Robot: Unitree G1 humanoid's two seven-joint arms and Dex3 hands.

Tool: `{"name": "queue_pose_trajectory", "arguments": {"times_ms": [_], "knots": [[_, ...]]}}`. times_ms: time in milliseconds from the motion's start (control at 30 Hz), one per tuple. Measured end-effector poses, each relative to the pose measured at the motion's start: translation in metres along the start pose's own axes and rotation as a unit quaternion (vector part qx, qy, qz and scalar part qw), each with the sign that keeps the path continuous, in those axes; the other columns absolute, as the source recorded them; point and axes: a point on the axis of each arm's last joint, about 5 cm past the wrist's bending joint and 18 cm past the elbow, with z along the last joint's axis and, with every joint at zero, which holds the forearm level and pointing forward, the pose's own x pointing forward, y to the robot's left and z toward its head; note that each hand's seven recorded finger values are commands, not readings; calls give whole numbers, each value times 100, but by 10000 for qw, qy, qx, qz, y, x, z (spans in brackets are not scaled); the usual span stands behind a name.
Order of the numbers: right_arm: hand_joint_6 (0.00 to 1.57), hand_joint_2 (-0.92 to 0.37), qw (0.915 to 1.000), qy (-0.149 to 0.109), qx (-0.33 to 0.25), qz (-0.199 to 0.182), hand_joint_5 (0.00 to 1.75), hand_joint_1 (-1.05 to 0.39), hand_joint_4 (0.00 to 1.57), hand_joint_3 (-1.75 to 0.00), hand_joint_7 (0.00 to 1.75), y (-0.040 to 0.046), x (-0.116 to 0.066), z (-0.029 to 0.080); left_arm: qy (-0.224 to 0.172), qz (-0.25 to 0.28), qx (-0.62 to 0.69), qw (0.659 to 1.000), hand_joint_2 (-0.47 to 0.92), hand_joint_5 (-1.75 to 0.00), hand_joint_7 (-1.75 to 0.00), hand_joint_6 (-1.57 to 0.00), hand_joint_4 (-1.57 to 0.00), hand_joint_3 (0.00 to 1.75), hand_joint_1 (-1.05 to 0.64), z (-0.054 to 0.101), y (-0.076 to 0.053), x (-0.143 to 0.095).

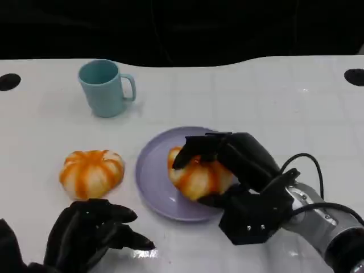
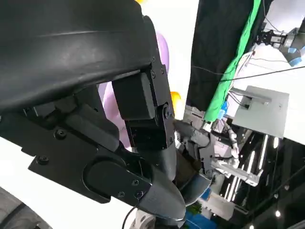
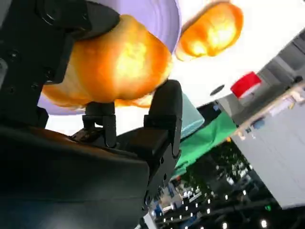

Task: Grasp the bread from the table and place it into the plate.

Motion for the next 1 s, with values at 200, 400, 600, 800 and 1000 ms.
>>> {"name": "queue_pose_trajectory", "arguments": {"times_ms": [200,400,600,800,1000], "knots": [[37,-92,9984,27,-127,550,34,-61,15,-28,0,-71,20,11,-2,21,3,10000,79,-21,0,-155,-157,0,-98,1,-2,2],[23,-92,9970,110,-154,747,31,-66,1,-34,0,-125,40,36,-18,20,15,10000,79,-22,0,-155,-157,0,-98,10,-8,7],[18,-92,9969,205,-107,755,28,-67,0,-35,0,-140,27,63,-18,21,14,10000,79,-21,0,-154,-157,0,-98,10,-8,7],[19,-92,9971,244,-12,717,29,-67,1,-36,1,-173,-6,74,-19,20,16,10000,80,-21,0,-155,-157,0,-98,10,-9,7],[24,-92,9977,265,322,530,34,-64,4,-33,3,-249,-121,78,-22,20,14,10000,80,-21,0,-154,-157,0,-97,8,-10,8]]}}
